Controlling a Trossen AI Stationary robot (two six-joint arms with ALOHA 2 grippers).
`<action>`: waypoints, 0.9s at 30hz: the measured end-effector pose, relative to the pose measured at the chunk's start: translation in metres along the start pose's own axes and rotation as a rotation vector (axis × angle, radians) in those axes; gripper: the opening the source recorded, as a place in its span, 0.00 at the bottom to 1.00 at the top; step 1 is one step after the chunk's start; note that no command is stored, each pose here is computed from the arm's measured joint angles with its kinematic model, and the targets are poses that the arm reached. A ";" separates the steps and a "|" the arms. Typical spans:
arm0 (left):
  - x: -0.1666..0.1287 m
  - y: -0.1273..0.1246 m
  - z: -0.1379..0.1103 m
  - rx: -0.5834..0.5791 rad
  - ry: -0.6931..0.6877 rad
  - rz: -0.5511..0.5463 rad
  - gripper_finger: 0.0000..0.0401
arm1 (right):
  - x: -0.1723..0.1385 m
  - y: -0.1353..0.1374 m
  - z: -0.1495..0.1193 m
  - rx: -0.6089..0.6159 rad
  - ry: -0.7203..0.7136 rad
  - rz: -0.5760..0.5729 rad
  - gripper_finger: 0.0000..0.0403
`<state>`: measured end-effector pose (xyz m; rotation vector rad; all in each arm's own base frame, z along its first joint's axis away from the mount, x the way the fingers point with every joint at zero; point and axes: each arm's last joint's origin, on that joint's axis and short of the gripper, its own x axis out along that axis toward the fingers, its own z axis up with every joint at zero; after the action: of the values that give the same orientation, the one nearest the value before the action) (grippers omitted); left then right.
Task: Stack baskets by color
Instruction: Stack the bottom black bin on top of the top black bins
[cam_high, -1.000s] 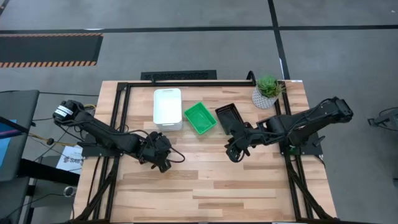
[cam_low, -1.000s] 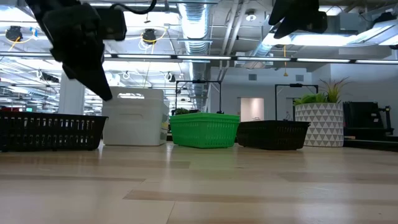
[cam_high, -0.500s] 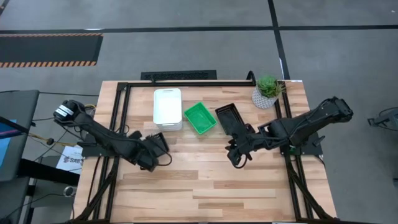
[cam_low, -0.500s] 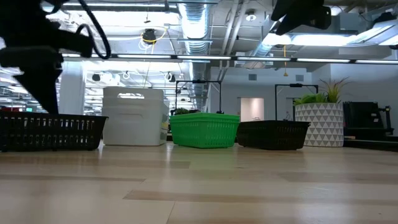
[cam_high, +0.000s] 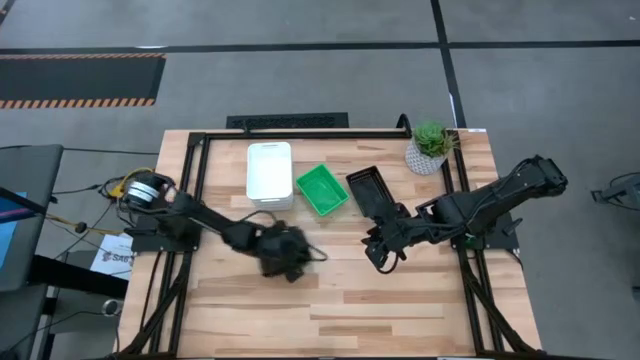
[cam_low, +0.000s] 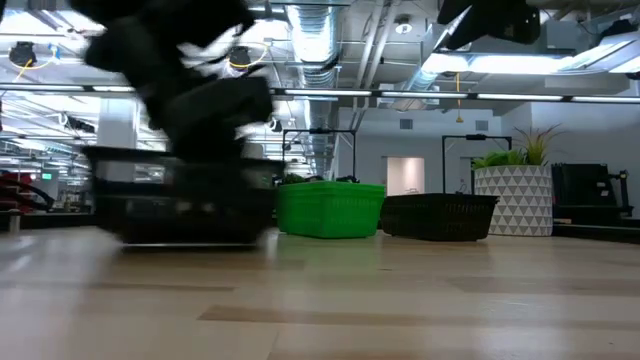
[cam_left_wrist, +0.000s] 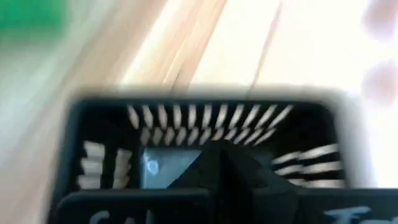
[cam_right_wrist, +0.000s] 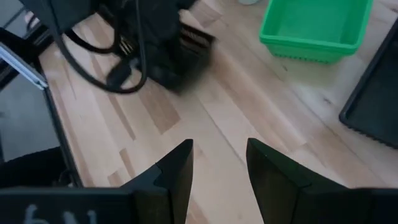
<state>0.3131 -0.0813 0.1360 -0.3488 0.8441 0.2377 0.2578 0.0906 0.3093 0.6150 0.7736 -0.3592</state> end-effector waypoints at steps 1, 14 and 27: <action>0.004 -0.004 0.012 0.015 -0.047 -0.028 0.00 | 0.000 0.001 -0.001 0.004 0.002 0.002 0.42; -0.067 -0.046 0.114 0.340 -0.041 0.013 0.00 | -0.009 0.011 -0.020 -0.056 -0.017 0.003 0.42; -0.198 -0.034 0.055 0.192 0.052 0.105 0.21 | 0.078 0.004 0.012 -0.348 0.013 -0.040 0.54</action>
<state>0.2352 -0.1045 0.3285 -0.1321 0.9302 0.2440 0.3187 0.0794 0.2595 0.2756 0.8385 -0.2493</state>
